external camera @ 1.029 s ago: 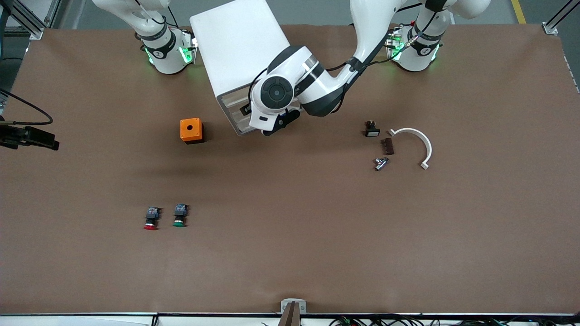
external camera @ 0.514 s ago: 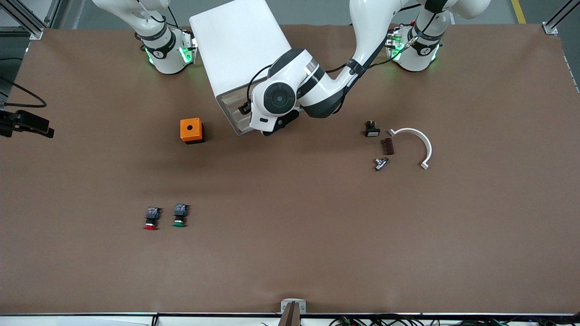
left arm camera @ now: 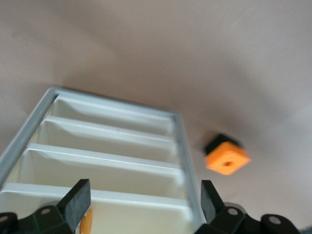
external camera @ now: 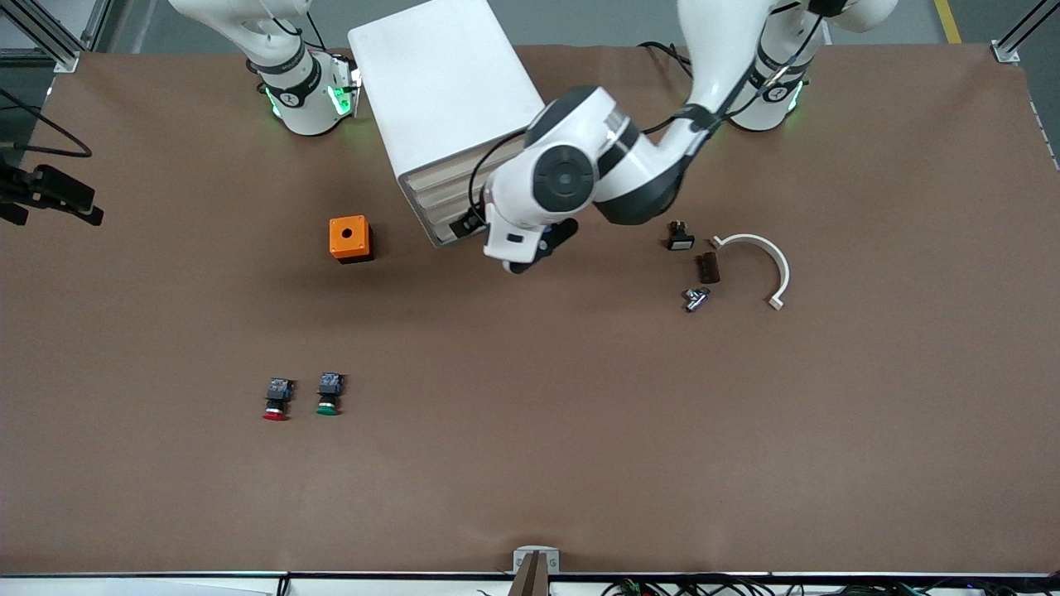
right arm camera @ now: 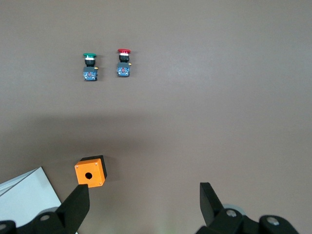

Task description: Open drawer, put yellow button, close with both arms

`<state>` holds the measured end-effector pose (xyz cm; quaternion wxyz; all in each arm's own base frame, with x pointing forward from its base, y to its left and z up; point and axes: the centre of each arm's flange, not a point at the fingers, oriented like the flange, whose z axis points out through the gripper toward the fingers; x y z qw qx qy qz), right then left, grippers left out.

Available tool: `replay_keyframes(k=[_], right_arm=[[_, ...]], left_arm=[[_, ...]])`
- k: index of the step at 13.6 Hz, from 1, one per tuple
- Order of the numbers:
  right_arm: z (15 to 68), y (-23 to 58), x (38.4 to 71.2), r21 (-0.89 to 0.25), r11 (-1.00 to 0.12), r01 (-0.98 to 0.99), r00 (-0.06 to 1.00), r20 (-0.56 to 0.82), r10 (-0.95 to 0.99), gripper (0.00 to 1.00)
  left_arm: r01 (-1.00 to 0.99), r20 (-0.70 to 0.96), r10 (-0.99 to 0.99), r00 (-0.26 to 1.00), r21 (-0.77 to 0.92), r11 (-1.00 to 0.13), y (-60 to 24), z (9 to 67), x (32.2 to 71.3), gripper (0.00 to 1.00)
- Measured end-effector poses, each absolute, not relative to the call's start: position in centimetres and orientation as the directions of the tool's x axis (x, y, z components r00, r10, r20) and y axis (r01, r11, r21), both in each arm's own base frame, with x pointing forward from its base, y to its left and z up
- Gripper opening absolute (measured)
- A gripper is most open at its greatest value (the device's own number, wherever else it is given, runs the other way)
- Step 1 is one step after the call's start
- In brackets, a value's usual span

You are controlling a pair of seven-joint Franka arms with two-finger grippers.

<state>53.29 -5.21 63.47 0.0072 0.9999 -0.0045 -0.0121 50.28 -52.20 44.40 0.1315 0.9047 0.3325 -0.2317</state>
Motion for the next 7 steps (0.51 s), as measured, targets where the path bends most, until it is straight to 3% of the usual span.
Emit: replay_keyframes(k=[3,7], right_arm=[[64.5,-4.8,51.9,0.012,-1.0,0.0,1.0,-0.007,0.0,1.0],[64.2,-3.5,52.0,0.012,-1.0,0.025,1.0,-0.006,0.025,1.0]], left_arm=[[0.642,-0.413,0.524,0.744,0.229,-0.732,-44.4,54.1,54.1,1.0],[0.458,-0.326,0.374,0.868,0.239,-0.856,-31.5,62.4,54.7,1.0]])
